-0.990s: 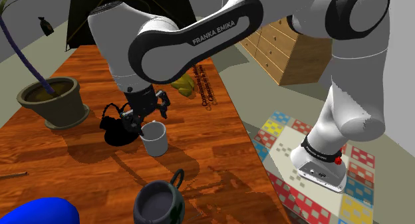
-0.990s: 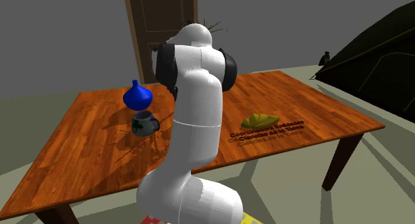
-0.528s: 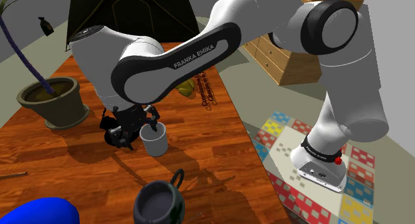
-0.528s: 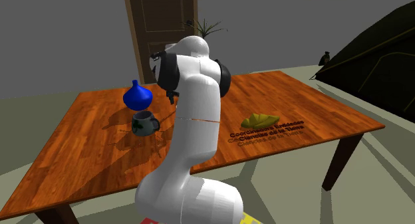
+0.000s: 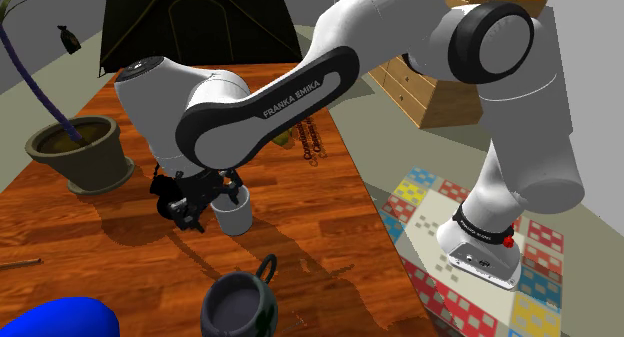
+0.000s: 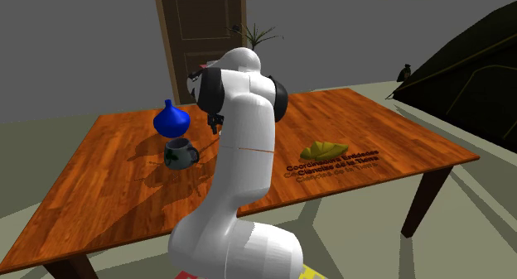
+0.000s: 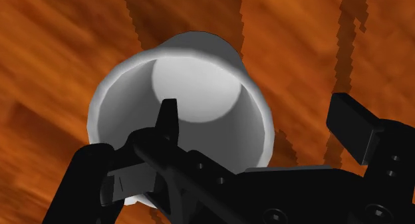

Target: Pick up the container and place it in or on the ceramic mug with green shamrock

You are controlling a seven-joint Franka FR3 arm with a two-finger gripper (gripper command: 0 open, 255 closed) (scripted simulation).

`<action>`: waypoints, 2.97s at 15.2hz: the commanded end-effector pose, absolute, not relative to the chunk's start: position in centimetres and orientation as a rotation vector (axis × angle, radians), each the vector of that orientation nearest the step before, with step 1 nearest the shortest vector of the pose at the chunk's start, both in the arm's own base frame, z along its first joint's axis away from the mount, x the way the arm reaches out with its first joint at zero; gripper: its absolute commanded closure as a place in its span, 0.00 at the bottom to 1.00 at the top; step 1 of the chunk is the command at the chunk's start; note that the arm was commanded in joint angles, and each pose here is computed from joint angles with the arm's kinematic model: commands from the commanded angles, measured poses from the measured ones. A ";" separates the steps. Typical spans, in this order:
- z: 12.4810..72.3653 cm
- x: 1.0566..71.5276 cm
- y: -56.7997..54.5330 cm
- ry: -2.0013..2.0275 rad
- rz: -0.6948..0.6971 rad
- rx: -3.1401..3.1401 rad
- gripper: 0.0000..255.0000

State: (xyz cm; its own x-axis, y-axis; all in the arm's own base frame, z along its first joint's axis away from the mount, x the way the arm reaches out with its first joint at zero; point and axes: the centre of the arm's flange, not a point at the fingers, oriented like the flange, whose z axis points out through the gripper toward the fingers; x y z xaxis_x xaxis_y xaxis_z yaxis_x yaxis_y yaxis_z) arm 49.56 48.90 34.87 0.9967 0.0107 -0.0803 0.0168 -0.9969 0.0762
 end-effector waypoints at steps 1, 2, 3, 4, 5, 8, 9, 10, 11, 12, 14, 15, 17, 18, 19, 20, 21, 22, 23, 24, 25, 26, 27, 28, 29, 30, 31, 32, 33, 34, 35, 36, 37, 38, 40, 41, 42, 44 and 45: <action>34.9 49.6 48.9 0.021 -0.122 3.062 0.00; 34.9 49.6 48.9 0.021 -0.122 3.062 0.00; 34.9 49.6 48.9 0.021 -0.122 3.062 0.00; 34.9 49.6 48.9 0.021 -0.122 3.062 1.00; 34.9 49.6 48.9 0.021 -0.122 3.062 1.00; 34.9 49.6 48.9 0.021 -0.122 3.062 1.00; 34.9 49.6 48.9 0.021 -0.122 3.062 1.00; 34.9 49.6 48.9 0.021 -0.122 3.062 1.00; 34.9 49.6 48.9 0.021 -0.122 3.062 1.00; 34.9 49.6 48.9 0.021 -0.122 3.062 1.00; 35.4 49.6 48.9 0.021 -0.122 3.062 1.00; 35.9 49.6 48.9 0.021 -0.122 3.062 1.00; 37.0 49.6 48.9 0.021 -0.122 3.062 1.00; 37.5 49.6 48.9 0.021 -0.122 3.062 1.00; 38.0 49.6 48.9 0.021 -0.122 3.062 1.00; 38.6 49.6 48.9 0.021 -0.122 3.062 1.00; 39.1 49.6 48.9 0.021 -0.122 3.062 1.00; 39.6 49.6 48.9 0.021 -0.122 3.062 1.00; 40.1 49.6 48.9 0.021 -0.122 3.062 1.00; 40.7 49.6 48.9 0.021 -0.122 3.062 1.00; 41.2 49.6 48.9 0.021 -0.122 3.062 1.00; 41.7 49.6 48.9 0.021 -0.122 3.062 1.00; 42.2 49.6 48.9 0.021 -0.122 3.062 1.00; 42.8 49.6 48.9 0.021 -0.122 3.062 1.00; 43.3 49.6 48.9 0.021 -0.122 3.062 1.00; 43.8 49.6 48.9 0.021 -0.122 3.062 1.00; 44.4 49.6 48.9 0.021 -0.122 3.062 1.00; 44.9 49.6 48.9 0.021 -0.122 3.062 1.00; 45.4 49.6 48.9 0.021 -0.122 3.062 1.00; 45.9 49.6 48.9 0.021 -0.122 3.062 1.00; 46.5 49.6 48.9 0.021 -0.122 3.062 1.00; 47.0 49.6 48.9 0.021 -0.122 3.062 1.00; 47.5 49.6 48.9 0.021 -0.122 3.062 1.00; 48.1 49.6 48.9 0.021 -0.122 3.062 1.00; 49.1 49.6 48.9 0.021 -0.122 3.062 1.00; 49.6 49.6 48.9 0.021 -0.122 3.062 1.00; 50.2 49.6 48.9 0.021 -0.122 3.062 1.00; 51.2 49.6 48.9 0.021 -0.122 3.062 1.00; 51.8 49.6 48.9 0.021 -0.122 3.062 1.00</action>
